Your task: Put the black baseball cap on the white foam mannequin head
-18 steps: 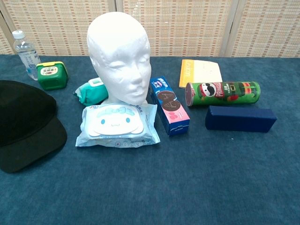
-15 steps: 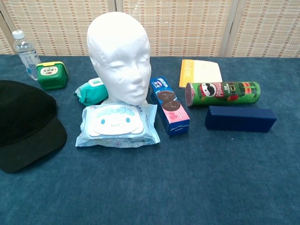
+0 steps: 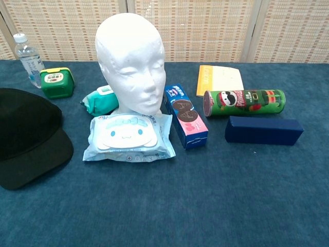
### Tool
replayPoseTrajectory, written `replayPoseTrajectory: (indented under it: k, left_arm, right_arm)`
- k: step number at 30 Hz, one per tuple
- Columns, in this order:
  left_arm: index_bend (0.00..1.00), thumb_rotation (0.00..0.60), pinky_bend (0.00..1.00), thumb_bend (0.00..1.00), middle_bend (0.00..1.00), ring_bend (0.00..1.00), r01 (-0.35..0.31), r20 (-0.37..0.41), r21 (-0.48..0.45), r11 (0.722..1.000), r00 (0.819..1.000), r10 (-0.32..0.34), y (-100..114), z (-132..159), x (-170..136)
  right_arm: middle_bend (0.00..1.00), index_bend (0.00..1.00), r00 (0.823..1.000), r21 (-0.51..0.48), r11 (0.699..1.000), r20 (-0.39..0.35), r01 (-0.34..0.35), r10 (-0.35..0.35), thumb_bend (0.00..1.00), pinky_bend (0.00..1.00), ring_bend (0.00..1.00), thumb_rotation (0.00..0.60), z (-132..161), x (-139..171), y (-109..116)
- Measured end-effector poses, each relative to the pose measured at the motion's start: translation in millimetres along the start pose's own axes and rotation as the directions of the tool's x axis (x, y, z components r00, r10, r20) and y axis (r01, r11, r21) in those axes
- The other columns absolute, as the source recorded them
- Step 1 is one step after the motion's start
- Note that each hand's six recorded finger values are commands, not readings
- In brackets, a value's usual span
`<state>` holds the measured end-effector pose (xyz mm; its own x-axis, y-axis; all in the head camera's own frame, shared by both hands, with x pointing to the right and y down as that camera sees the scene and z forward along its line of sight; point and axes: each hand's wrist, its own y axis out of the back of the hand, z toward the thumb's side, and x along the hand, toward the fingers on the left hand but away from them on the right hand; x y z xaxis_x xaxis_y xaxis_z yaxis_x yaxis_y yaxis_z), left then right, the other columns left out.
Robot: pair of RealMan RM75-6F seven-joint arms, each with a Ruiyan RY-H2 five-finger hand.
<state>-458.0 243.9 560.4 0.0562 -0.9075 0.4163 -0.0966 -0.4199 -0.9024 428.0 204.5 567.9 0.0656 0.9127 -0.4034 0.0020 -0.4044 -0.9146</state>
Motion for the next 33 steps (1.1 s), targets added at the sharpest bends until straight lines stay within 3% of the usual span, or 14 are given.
replayPoseTrajectory:
  k: [5,9,11,17,21,33]
  left_arm:
    - [0.49,0.6,0.53,0.23,0.47,0.39,-0.014,0.091,-0.07,0.997,0.996,0.02,4,14,-7]
    - [0.5,0.6,0.55,0.29,0.48,0.4,0.024,0.156,-0.099,0.995,0.988,-0.008,0,25,-16]
    - [0.5,0.6,0.56,0.36,0.48,0.42,0.046,0.177,-0.101,0.994,0.984,-0.028,-3,29,-19]
    - [0.49,0.6,0.59,0.71,0.48,0.44,0.071,0.249,-0.116,0.991,0.968,-0.04,-16,46,-20]
    - [0.47,0.6,0.59,0.84,0.48,0.44,0.1,0.285,-0.112,0.989,0.956,-0.064,-31,56,-20]
    - [0.4,0.6,0.55,0.97,0.45,0.39,0.221,0.332,-0.096,0.971,0.926,-0.178,-72,81,-17]
  right_arm:
    - [0.4,0.46,1.0,-0.008,1.0,-0.003,0.005,-0.005,0.37,0.33,0.28,0.6,0,1,1]
    - [0.4,0.46,1.0,-0.004,1.0,0.006,-0.001,0.001,0.37,0.33,0.28,0.6,-2,0,0]
    - [0.4,0.46,1.0,-0.003,1.0,0.003,0.0,0.0,0.37,0.33,0.28,0.6,-1,0,1]
    - [0.4,0.46,1.0,-0.003,1.0,0.002,-0.001,0.001,0.37,0.33,0.28,0.6,0,0,0]
    - [0.4,0.46,1.0,-0.005,1.0,0.001,-0.002,0.002,0.37,0.33,0.28,0.6,0,1,0]
    - [0.4,0.46,1.0,-0.013,1.0,-0.009,-0.004,0.004,0.37,0.33,0.28,0.6,0,2,1]
